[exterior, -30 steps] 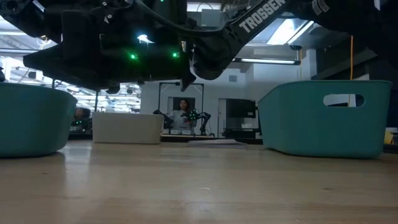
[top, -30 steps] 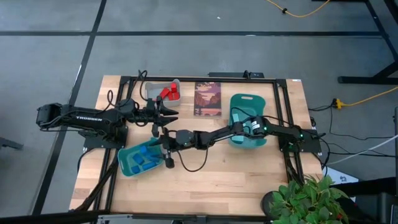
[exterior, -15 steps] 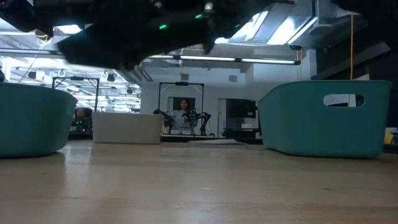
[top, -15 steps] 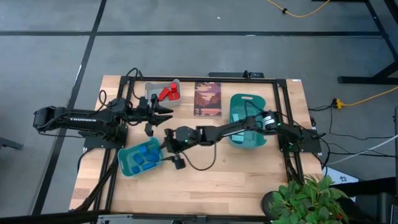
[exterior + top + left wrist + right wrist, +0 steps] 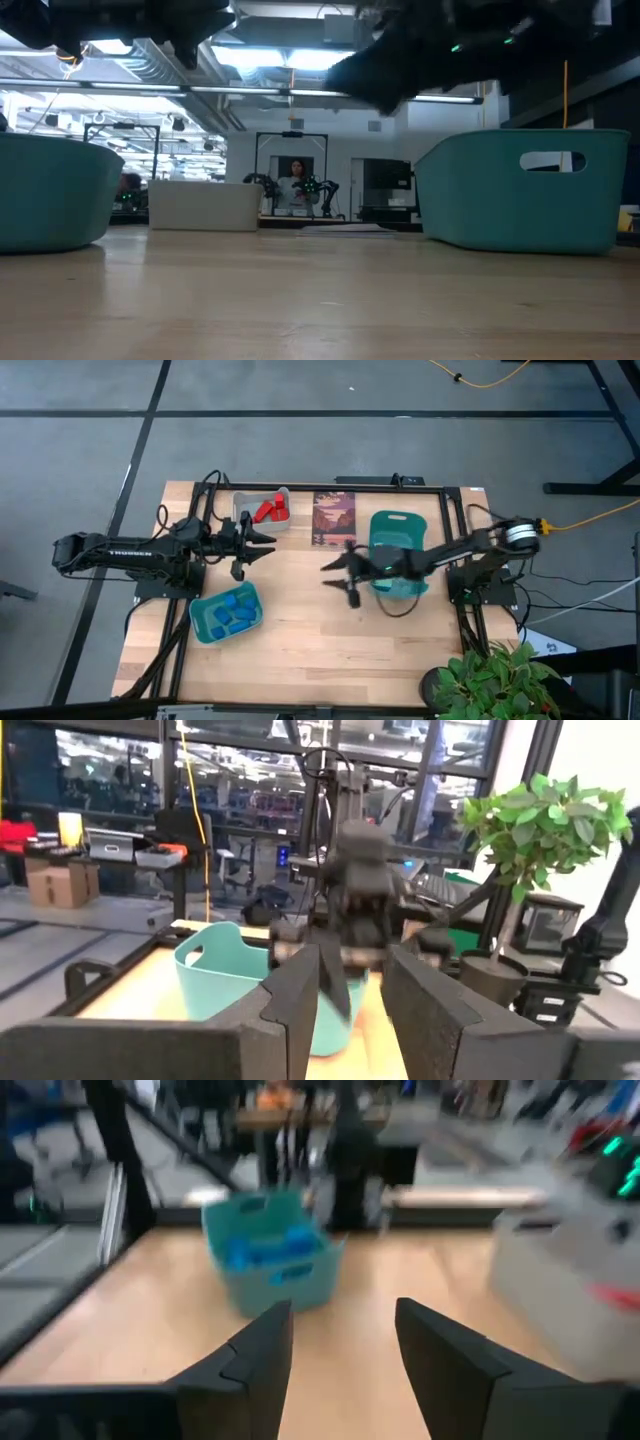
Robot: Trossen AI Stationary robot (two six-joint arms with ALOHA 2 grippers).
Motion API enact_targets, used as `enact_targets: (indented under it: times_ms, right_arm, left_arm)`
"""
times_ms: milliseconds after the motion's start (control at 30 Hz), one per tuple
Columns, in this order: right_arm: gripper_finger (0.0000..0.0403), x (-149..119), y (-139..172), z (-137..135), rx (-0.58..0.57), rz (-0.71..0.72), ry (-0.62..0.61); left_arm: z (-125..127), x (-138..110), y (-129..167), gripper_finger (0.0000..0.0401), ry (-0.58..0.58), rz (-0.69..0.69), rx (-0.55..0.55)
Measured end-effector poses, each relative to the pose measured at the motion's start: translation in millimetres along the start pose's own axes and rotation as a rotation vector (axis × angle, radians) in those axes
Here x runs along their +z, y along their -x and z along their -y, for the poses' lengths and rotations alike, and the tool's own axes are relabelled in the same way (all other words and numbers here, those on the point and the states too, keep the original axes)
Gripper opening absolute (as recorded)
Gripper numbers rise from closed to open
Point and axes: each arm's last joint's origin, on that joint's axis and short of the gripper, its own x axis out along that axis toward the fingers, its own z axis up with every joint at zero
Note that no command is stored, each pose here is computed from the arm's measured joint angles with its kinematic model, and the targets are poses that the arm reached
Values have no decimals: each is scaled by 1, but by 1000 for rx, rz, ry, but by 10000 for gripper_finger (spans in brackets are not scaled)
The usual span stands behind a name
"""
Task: Sort & place blocks by color
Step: Return To Home Position
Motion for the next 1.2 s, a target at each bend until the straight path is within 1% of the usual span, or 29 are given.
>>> enact_targets:
  times_ms: [67,200,267,367,467,533,600,633,667,700,767,833,933,1067,1200]
  right_arm:
    - [183,10,17,0,-6,68,2]
    - [183,42,46,1,-12,193,9]
    - [183,56,60,4,-33,220,33]
    - [175,68,80,8,-60,220,51]
    - [139,74,94,9,-88,206,47]
    - [95,76,101,9,-109,191,45]
    - [40,78,107,9,-110,185,44]
    - [20,78,110,9,-110,177,45]
    - [13,79,113,8,-110,174,45]
    - [11,79,115,8,-114,166,42]
    - [6,80,119,8,-125,161,36]
    - [4,81,122,8,-126,167,38]
    - [3,84,126,8,-127,177,42]
    - [2,84,128,8,-127,176,42]
    - [2,83,128,8,-126,164,40]
  left_arm:
    - [0,0,0,111,-17,4,0]
    - [0,2,0,111,-34,16,4]
    - [0,2,0,111,-35,21,5]
    - [0,2,0,111,-41,17,-10]
    - [2,1,0,111,-59,5,-66]
    - [2,1,0,102,-46,-1,-73]
    - [3,0,0,81,-31,-5,-74]
    - [4,0,0,66,-29,-9,-72]
    - [4,-1,0,47,-28,-13,-69]
    - [4,-2,0,26,-25,-17,-58]
    - [4,-2,0,8,-22,-15,-23]
    - [4,-1,0,4,-30,-8,8]
    - [3,-1,0,1,-38,-5,14]
    - [3,-1,0,0,-38,-3,15]
    - [5,1,1,0,-39,5,-13]
